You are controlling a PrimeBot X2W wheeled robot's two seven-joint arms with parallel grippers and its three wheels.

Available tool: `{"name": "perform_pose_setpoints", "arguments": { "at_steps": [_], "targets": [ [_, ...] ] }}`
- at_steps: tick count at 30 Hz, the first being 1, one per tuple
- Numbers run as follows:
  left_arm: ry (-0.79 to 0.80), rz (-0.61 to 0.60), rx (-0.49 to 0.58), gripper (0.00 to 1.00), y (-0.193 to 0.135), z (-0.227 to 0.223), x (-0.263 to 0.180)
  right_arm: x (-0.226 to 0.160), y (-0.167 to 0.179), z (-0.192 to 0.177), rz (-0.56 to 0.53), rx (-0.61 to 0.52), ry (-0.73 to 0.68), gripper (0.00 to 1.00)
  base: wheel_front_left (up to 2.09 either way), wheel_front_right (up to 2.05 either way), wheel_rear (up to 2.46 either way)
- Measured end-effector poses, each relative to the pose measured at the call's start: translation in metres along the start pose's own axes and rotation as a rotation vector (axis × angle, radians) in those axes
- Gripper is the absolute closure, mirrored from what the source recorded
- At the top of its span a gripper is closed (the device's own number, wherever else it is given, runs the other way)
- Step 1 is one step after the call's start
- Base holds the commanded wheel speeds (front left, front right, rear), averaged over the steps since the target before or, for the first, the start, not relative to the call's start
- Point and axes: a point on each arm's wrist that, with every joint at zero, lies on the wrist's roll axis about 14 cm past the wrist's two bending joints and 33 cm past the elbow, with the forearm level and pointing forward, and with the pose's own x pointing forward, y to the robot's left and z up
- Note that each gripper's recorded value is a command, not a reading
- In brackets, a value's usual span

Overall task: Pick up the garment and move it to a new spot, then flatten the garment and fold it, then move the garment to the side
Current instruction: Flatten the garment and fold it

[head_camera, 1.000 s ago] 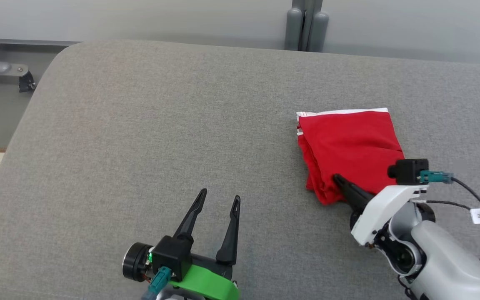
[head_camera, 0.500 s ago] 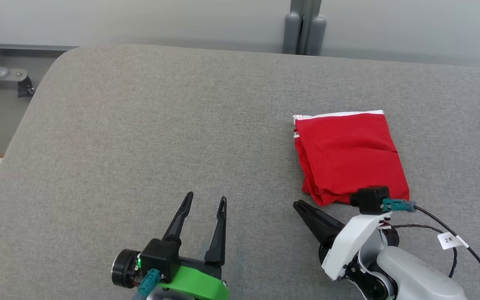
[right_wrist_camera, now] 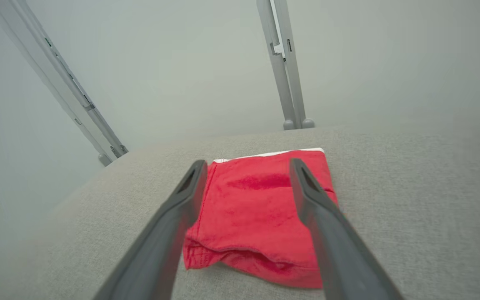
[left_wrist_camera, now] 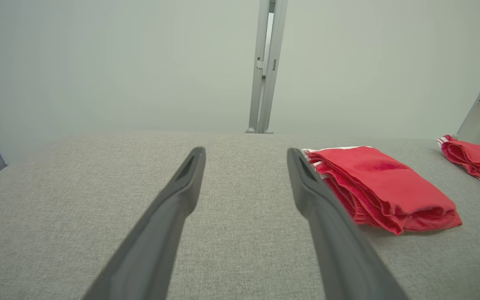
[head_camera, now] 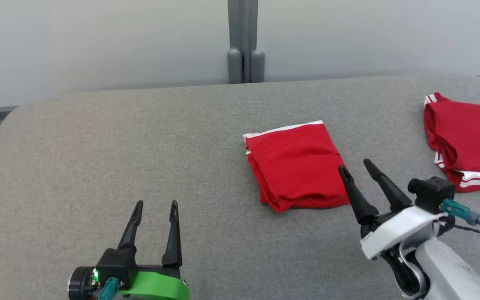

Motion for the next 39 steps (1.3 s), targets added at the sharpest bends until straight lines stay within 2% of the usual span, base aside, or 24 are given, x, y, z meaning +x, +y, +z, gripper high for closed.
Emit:
{"name": "perform_pose_setpoints", "arguments": {
  "at_steps": [4, 7, 13, 22, 39],
  "targets": [
    [-0.029, -0.040, 0.012, 0.00, -0.005, 0.009, -0.003, -0.025, -0.012, 0.016, -0.086, -0.092, -0.078, 0.00, 0.00, 0.00, 0.00],
    [-0.042, -0.038, 0.027, 0.00, -0.002, 0.013, -0.008, -0.040, -0.005, 0.014, -0.097, -0.159, -0.084, 0.00, 0.00, 0.00, 0.00],
    [-0.042, -0.025, 0.041, 0.00, 0.003, 0.013, -0.021, -0.060, 0.003, 0.011, -0.118, -0.217, -0.094, 0.00, 0.00, 0.00, 0.00],
    [-0.017, -0.010, 0.053, 0.00, 0.008, 0.005, -0.037, -0.074, 0.004, 0.011, -0.149, -0.213, -0.106, 0.00, 0.00, 0.00, 0.00],
    [0.004, -0.004, 0.053, 0.00, 0.010, -0.001, -0.041, -0.073, 0.010, 0.001, -0.140, -0.193, -0.085, 0.00, 0.00, 0.00, 0.00]
  ]
}}
